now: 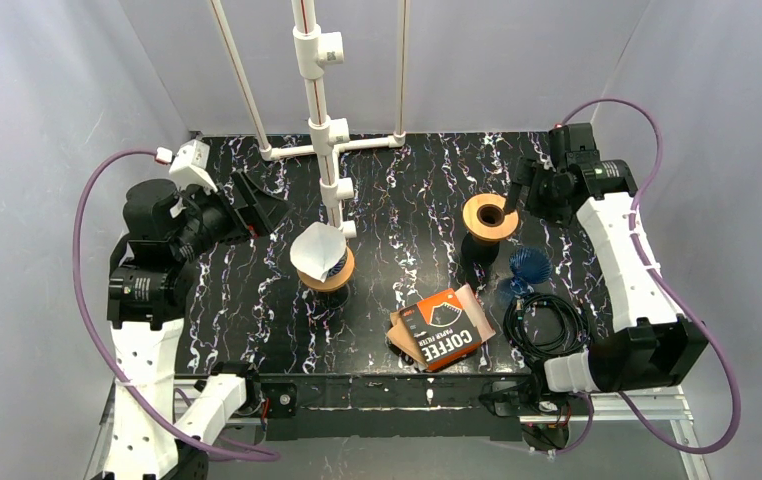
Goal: Place the coffee filter in the dripper
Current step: Place the dripper holder onto the coffee server.
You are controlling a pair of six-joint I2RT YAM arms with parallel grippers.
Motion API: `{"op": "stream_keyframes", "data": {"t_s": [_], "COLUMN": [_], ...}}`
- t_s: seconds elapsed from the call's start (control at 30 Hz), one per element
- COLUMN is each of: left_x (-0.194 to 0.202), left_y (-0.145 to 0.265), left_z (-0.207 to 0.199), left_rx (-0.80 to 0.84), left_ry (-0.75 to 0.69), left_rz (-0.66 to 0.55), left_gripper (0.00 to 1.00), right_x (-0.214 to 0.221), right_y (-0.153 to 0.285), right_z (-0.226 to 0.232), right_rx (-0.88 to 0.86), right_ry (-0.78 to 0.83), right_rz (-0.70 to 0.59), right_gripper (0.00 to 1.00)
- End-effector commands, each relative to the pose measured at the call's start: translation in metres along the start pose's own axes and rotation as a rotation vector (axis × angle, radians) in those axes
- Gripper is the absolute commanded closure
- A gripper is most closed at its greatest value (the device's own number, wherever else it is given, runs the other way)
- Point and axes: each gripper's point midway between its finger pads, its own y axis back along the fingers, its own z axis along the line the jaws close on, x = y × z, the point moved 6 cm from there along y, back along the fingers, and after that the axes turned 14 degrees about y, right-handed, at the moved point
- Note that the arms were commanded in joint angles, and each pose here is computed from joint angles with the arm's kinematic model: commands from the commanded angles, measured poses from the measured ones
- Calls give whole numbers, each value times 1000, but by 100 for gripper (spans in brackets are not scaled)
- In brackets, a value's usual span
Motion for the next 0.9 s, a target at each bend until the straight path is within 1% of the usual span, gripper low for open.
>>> {"op": "stream_keyframes", "data": {"t_s": [0.0, 0.2, 0.33, 0.47, 0.63, 0.77, 0.87], "left_x": [2, -1, -3, -3, -3, -3, -2], "left_y": [7, 9, 7, 4, 0, -3, -6], "left_z": [2, 0, 0, 2, 3, 4, 6], "left_rx": [-12, -11, -13, -18, -16, -18, -23], "left_ry": [-30, -48, -52, -44, -29, -20, -12], "left_rz": [-13, -29, -24, -18, -15, -13, -6], "left_gripper": [2, 2, 2, 2, 2, 2, 2], "right_x": [10, 30, 42, 55, 68, 83, 93], "right_y": [0, -14, -23, -33, -48, -61, -74], "right_z": [-10, -23, -42, -61, -65, -68, -66], "right_rx": [72, 161, 234, 259, 278, 279, 257], "right_ry": [-73, -145, -230, -316, -383, -449, -500], "right_rz": [-28, 44, 90, 119, 163, 202, 215], "right_gripper": [2, 2, 2, 2, 2, 4, 8]}}
